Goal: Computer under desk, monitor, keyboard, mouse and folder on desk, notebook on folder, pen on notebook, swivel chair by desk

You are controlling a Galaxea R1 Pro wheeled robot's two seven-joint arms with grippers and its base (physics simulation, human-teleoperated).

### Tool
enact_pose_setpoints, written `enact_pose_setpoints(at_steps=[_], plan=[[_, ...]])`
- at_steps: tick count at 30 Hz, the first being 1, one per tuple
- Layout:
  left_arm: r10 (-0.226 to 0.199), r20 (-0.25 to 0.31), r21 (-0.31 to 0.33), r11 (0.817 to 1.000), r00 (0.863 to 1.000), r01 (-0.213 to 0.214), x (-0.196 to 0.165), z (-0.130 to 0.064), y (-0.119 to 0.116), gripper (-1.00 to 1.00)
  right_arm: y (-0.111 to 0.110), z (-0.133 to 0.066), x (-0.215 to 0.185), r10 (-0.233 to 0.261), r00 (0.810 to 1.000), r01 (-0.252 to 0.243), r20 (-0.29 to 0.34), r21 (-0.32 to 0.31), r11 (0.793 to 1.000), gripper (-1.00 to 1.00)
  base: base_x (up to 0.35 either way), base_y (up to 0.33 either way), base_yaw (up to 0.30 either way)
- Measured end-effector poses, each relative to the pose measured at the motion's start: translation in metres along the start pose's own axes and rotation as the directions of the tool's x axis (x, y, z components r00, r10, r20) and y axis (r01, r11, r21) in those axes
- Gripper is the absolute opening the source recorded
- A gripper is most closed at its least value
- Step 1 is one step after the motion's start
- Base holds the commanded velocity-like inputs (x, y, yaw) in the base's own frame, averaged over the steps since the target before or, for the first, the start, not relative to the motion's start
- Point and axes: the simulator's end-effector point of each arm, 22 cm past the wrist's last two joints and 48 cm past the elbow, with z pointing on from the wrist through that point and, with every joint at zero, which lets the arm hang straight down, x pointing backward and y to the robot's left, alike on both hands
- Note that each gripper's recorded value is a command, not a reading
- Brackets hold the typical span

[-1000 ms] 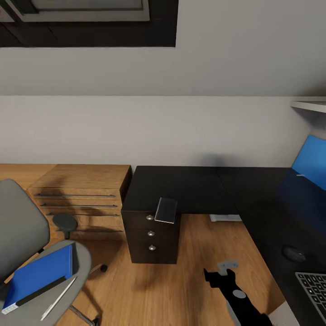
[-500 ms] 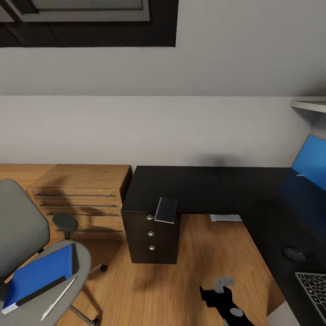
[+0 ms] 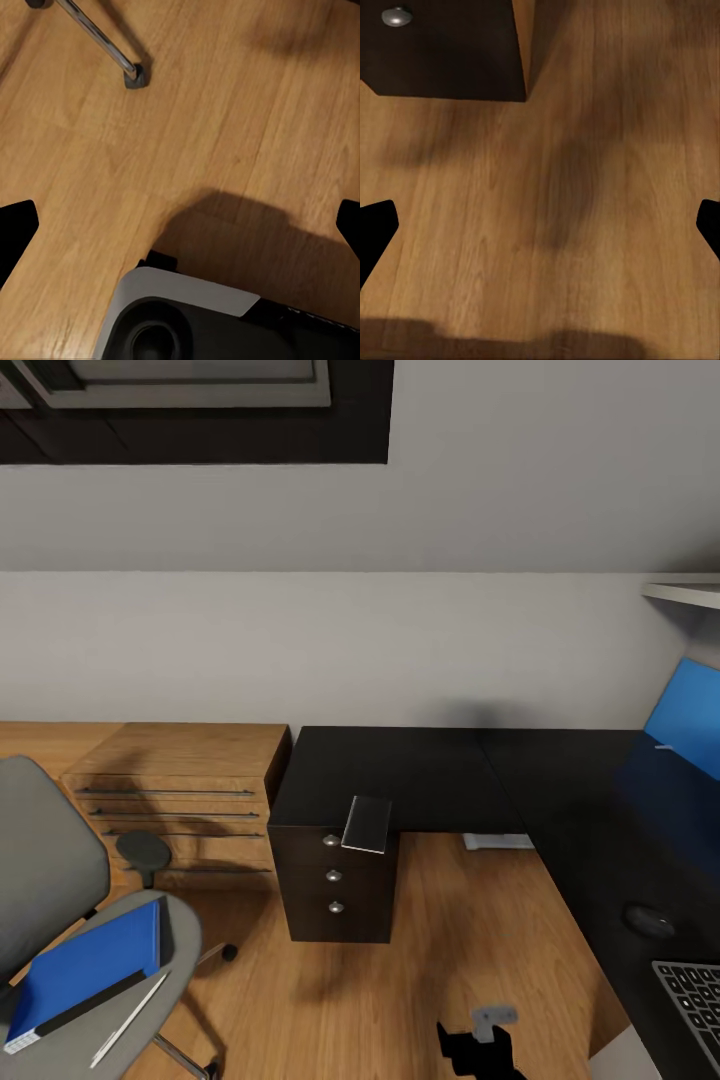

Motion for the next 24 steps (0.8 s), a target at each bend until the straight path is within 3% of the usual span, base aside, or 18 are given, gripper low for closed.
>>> enact_pose_setpoints(at_steps=[9, 24], plan=[[0.001, -0.002, 0.000, 1.000, 1.000, -0.001, 0.0007, -0.0001, 0.0006, 1.00, -0.0038, -0.0017, 0.0029, 0.042, 0.999, -0.042, 0.010, 0.021, 0.999, 1.00, 0.000, 0.000, 0.000], [0.001, -0.003, -0.001, 1.000, 1.000, -0.001, 0.0012, -0.0004, 0.0006, 1.00, -0.0064, -0.0027, 0.0063, 0.049, 0.999, -0.050, 0.006, 0.028, 0.998, 1.00, 0.000, 0.000, 0.006]])
